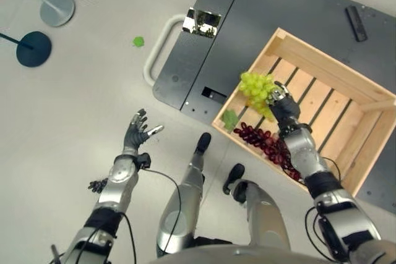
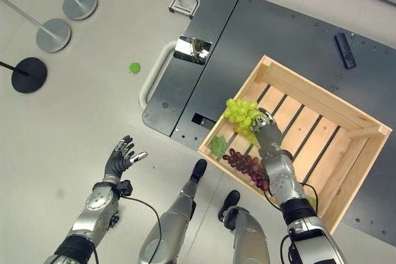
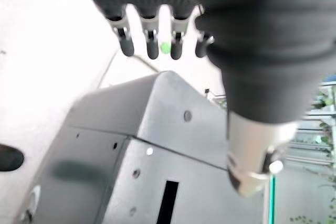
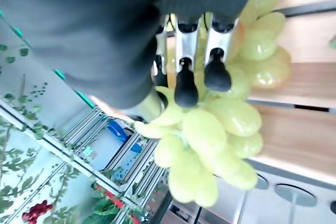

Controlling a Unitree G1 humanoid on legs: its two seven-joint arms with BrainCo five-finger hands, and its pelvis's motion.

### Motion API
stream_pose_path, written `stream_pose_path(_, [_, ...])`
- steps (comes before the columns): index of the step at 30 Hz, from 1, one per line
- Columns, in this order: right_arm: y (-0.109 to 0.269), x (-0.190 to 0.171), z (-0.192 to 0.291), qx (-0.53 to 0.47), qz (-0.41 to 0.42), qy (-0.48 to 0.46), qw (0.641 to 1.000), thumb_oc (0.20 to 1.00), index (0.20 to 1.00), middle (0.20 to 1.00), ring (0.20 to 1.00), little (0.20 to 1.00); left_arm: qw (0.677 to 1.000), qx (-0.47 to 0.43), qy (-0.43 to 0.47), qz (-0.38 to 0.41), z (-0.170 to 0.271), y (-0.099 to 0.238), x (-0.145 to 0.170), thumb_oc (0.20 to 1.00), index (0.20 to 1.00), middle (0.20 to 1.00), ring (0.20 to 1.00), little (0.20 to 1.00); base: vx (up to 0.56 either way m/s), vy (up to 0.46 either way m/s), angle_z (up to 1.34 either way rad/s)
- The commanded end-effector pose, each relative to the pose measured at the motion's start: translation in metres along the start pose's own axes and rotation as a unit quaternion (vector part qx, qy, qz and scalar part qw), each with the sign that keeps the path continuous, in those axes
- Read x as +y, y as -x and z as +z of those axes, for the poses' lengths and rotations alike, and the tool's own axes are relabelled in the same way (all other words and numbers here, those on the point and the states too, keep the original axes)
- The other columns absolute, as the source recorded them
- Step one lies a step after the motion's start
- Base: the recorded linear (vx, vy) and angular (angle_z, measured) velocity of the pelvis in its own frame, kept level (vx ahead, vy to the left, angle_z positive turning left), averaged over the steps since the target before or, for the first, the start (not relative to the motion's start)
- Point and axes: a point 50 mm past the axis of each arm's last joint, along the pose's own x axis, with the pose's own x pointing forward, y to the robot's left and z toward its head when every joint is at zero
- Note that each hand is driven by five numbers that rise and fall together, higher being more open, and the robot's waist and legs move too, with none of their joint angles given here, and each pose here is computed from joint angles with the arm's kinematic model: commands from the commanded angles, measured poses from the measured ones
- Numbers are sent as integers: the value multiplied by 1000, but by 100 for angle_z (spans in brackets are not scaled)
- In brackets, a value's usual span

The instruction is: Pick up the fruits from the basket on one side to the basket on the other side

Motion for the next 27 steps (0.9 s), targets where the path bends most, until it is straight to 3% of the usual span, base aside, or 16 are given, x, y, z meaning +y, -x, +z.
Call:
stream_pose_path(1, [-3, 32, 16, -63, 91, -35, 993, 200, 200, 200, 200, 200, 1000, -8, 17, 1, -3, 8, 2, 1000, 1000, 1000, 1000, 1000, 48, 22, 11])
stream_pose_path(9, [16, 39, 21, -99, 119, -69, 986, 200, 200, 200, 200, 200, 1000, -15, 17, 9, -2, 16, 8, 1000, 1000, 1000, 1000, 1000, 58, 31, 4])
stream_pose_path(27, [30, 68, 45, -134, 190, -36, 972, 200, 200, 200, 200, 200, 997, -77, 0, -19, 25, 30, 12, 1000, 1000, 1000, 1000, 1000, 57, 25, -7])
